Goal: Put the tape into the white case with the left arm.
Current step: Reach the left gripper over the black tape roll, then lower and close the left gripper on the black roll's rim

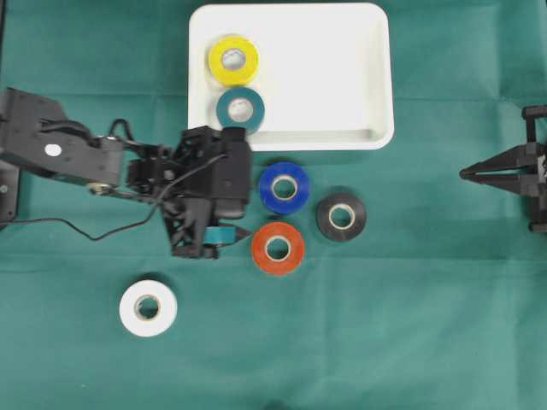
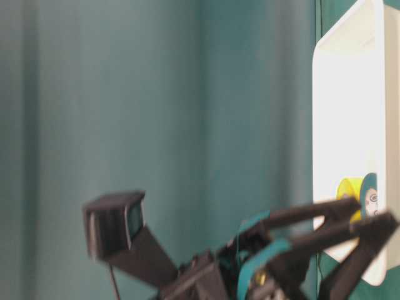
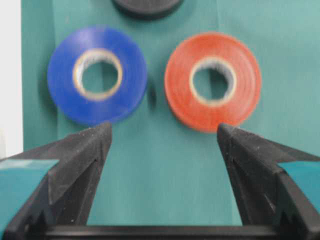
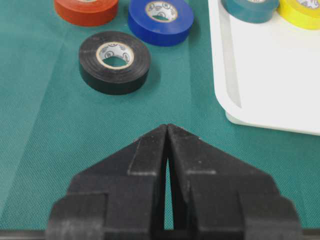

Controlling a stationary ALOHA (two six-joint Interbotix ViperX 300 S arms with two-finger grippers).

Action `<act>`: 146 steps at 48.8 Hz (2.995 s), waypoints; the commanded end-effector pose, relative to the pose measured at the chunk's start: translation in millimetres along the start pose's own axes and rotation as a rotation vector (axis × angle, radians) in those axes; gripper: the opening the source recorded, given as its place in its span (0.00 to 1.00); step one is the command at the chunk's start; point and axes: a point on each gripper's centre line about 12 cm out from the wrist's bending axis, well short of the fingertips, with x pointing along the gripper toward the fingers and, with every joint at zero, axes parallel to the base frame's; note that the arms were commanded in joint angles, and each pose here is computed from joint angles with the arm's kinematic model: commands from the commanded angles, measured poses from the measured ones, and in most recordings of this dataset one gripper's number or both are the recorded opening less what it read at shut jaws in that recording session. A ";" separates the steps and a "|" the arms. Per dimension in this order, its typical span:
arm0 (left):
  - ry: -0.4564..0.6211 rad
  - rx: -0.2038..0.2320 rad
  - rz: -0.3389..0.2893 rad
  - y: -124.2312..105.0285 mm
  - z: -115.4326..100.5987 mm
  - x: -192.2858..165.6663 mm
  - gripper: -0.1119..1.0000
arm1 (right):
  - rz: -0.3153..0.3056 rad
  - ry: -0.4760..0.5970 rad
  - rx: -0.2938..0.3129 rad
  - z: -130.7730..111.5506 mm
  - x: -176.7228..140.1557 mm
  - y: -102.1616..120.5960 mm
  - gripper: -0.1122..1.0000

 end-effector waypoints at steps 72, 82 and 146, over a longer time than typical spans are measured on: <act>0.001 -0.050 0.055 39.5 78.4 100.7 0.86 | -0.001 -0.015 0.002 4.5 0.6 -0.2 0.02; 0.021 -0.053 0.057 41.5 72.0 110.2 0.86 | -0.001 -0.012 0.002 3.7 0.6 -0.2 0.02; 0.087 -0.050 0.052 40.2 71.3 131.0 0.32 | 0.000 -0.015 0.002 2.2 0.4 -0.1 0.02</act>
